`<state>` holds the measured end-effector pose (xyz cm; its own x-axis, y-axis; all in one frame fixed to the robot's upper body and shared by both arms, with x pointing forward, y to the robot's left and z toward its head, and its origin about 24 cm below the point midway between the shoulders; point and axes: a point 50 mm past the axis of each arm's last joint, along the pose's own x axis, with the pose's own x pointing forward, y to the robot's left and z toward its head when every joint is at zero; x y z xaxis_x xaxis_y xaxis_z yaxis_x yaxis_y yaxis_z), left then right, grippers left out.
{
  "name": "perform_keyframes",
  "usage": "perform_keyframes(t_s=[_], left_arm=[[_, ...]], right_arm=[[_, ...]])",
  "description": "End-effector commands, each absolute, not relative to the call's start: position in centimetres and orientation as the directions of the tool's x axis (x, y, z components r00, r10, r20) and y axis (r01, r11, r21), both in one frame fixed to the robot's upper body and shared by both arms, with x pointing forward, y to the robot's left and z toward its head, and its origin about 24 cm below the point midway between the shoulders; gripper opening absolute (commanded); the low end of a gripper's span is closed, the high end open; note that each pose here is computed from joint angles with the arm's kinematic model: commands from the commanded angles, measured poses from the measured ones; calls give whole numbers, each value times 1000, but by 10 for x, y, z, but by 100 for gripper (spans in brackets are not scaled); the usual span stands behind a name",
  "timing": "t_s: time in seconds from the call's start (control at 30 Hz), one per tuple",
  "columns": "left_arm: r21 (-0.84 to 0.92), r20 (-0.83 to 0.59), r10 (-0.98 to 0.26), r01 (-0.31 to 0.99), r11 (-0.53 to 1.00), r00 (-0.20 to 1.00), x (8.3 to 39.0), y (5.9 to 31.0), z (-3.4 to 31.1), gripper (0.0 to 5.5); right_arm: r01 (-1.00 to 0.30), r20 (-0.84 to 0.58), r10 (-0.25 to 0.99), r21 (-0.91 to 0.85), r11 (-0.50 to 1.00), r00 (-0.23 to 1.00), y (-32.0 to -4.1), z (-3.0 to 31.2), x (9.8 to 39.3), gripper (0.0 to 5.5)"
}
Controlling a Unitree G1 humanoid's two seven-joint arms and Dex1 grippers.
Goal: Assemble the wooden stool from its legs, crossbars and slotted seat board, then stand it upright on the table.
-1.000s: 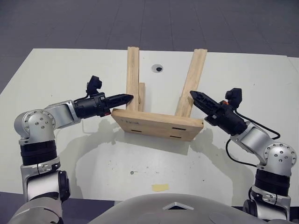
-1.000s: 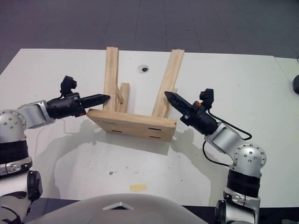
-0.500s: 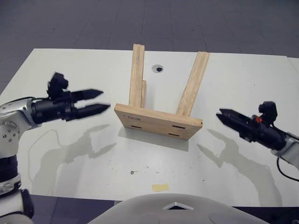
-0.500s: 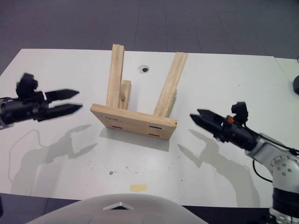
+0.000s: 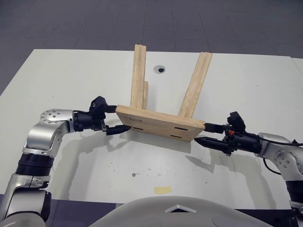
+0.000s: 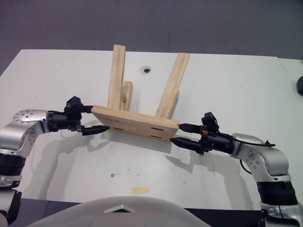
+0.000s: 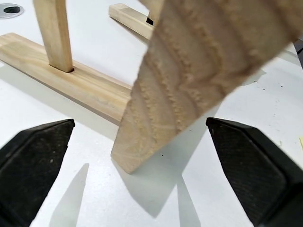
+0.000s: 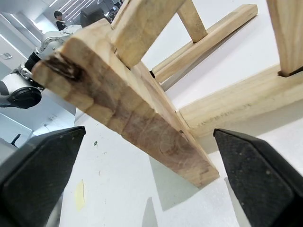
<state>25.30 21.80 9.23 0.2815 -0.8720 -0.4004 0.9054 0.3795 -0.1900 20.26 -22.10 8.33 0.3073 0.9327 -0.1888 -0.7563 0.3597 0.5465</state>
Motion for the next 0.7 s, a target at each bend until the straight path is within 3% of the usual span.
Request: perform_keyframes(t_s=[0.03,0.27,0.4,0.57,0.7], left_arm=[[-262,-378,-902,910,323,211,250,214,95,441],[-362,-346,-924,886,290,162,245,213,96,323],[-410,-324,-937,874,260,127,238,212,97,254],[-485,-123,-985,858,169,124,238,193,128,223],[-510,30,-985,850,130,168,242,177,152,218]], right_arm=[[-758,-166,941,560,335,294,-213,82,206,431],[-735,-126,944,599,318,305,-208,80,210,325],[-714,-61,975,672,198,214,-207,89,201,316],[-740,223,950,673,13,220,-198,138,210,312],[-769,478,821,634,-77,312,-190,178,229,282]])
